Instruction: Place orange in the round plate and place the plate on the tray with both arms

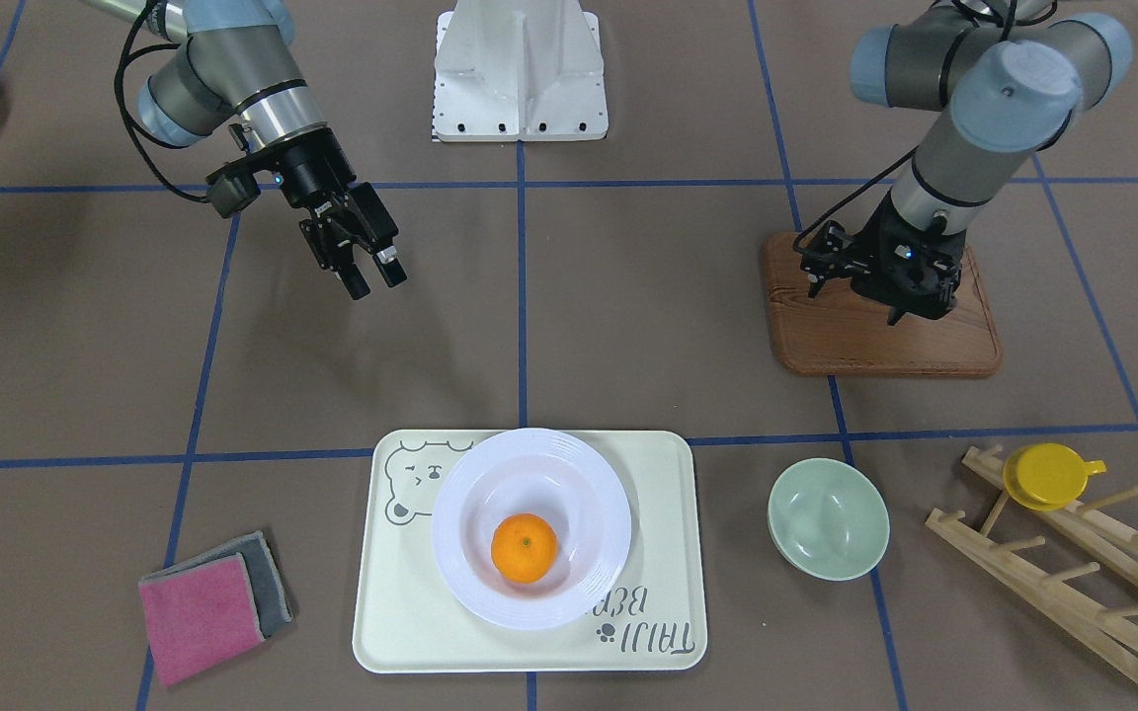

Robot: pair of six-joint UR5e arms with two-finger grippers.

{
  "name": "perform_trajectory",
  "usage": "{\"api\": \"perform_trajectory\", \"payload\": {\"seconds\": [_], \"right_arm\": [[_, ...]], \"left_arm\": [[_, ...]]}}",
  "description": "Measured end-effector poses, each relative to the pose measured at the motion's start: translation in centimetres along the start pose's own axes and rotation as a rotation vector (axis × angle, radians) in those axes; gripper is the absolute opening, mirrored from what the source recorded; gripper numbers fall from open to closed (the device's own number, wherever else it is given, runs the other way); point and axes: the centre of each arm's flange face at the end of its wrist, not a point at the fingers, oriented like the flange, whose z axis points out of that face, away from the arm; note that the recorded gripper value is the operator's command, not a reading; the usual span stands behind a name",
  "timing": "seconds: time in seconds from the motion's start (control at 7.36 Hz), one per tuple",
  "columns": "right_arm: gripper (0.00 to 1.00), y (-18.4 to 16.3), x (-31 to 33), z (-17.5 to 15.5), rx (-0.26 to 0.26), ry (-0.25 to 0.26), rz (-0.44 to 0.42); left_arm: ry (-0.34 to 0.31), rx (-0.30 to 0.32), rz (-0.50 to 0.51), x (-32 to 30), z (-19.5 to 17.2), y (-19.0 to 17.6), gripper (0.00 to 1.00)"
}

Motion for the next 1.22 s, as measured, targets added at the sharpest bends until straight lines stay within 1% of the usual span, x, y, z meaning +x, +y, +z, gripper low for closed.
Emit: {"api": "perform_trajectory", "payload": {"seconds": [0.14,0.27,0.54,0.68,0.82,0.95,1.09,1.22], "right_arm": [[1.0,-3.2,1.6,-0.7,-0.022,0.043,-0.109],[1.0,-6.5,4.2,-1.7,-0.026,0.1,-0.24],[1.0,-10.8,9.6,-4.1,-0.029,0.212,-0.51],[1.0,-13.0,12.0,-5.4,-0.068,0.266,-0.645],[1.0,-16.7,14.1,-7.1,-0.144,0.309,-0.77],[1.0,-21.9,16.3,-9.1,-0.232,0.339,-0.859],[1.0,-27.5,19.0,-11.6,-0.308,0.357,-0.916],[1.0,-32.5,22.0,-14.5,-0.361,0.363,-0.979]], "left_arm": [[-0.015,0.005,0.029,-2.1,-0.8,0.7,1.0],[-0.035,0.006,0.067,-4.6,-1.4,1.7,1.0],[-0.087,-0.001,0.158,-10.6,-2.9,3.8,1.0],[-0.113,-0.004,0.199,-13.6,-3.8,4.7,1.0],[-0.132,-0.009,0.228,-16.1,-4.5,5.4,1.0],[-0.146,-0.017,0.25,-18.3,-5.0,6.2,1.0],[-0.152,-0.024,0.268,-20.6,-5.5,6.9,1.0],[-0.14,-0.027,0.276,-22.8,-5.9,7.5,1.0]]}}
